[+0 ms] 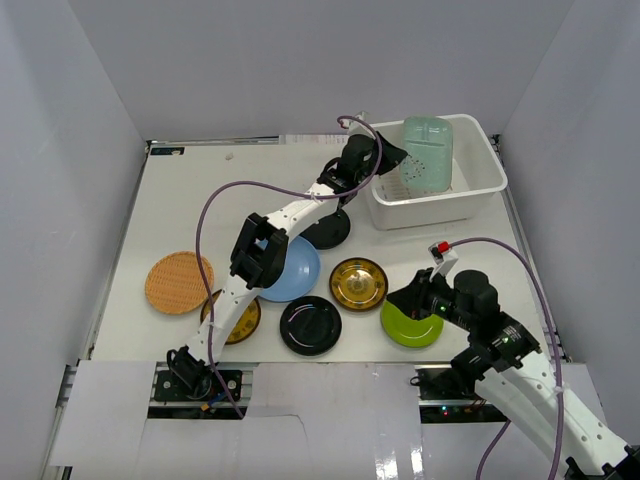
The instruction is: Place the plates into the plastic bin on the countertop
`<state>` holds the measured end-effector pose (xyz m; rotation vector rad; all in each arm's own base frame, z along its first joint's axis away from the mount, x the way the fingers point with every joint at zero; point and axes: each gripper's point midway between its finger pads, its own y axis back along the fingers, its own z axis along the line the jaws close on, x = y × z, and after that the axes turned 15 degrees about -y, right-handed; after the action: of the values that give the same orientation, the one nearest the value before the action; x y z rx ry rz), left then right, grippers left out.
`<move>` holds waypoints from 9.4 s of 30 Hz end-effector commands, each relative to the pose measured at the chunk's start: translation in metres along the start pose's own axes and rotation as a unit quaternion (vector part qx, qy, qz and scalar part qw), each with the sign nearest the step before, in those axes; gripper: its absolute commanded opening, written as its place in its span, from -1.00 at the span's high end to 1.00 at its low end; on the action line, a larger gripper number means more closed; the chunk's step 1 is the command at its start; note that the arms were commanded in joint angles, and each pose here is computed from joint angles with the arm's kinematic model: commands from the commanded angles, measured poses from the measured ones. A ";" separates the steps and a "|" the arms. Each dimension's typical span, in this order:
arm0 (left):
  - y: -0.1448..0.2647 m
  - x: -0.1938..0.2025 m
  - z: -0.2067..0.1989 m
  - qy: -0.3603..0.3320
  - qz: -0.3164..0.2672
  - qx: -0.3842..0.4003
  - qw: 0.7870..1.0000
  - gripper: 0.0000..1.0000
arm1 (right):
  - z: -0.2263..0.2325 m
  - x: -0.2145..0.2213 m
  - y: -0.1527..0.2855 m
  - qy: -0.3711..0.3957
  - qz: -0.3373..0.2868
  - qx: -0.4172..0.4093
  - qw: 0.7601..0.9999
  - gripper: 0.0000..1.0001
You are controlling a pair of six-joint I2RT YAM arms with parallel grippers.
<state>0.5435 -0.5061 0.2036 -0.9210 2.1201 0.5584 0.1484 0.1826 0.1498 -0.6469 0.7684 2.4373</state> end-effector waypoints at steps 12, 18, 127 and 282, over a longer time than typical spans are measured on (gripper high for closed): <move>0.012 -0.042 -0.055 0.055 -0.052 0.095 0.993 1.00 | 0.013 -0.043 0.027 0.019 -0.089 0.025 0.996 0.49; 0.011 -0.033 -0.052 0.075 -0.047 0.102 0.991 0.88 | 0.027 -0.077 0.051 0.028 -0.154 0.041 0.987 0.46; 0.551 0.150 0.069 0.030 0.429 -0.128 0.894 -0.54 | 0.113 -0.149 -0.199 0.034 -0.191 0.094 0.976 0.84; 0.283 0.021 0.180 -0.019 0.117 -0.259 0.958 1.00 | -0.070 -0.063 -0.039 -0.074 -0.035 0.114 0.990 -0.34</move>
<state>0.4045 -0.2264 0.0496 -0.8503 2.1751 1.3787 0.2706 0.1282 0.1264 -0.3923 0.9379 2.1543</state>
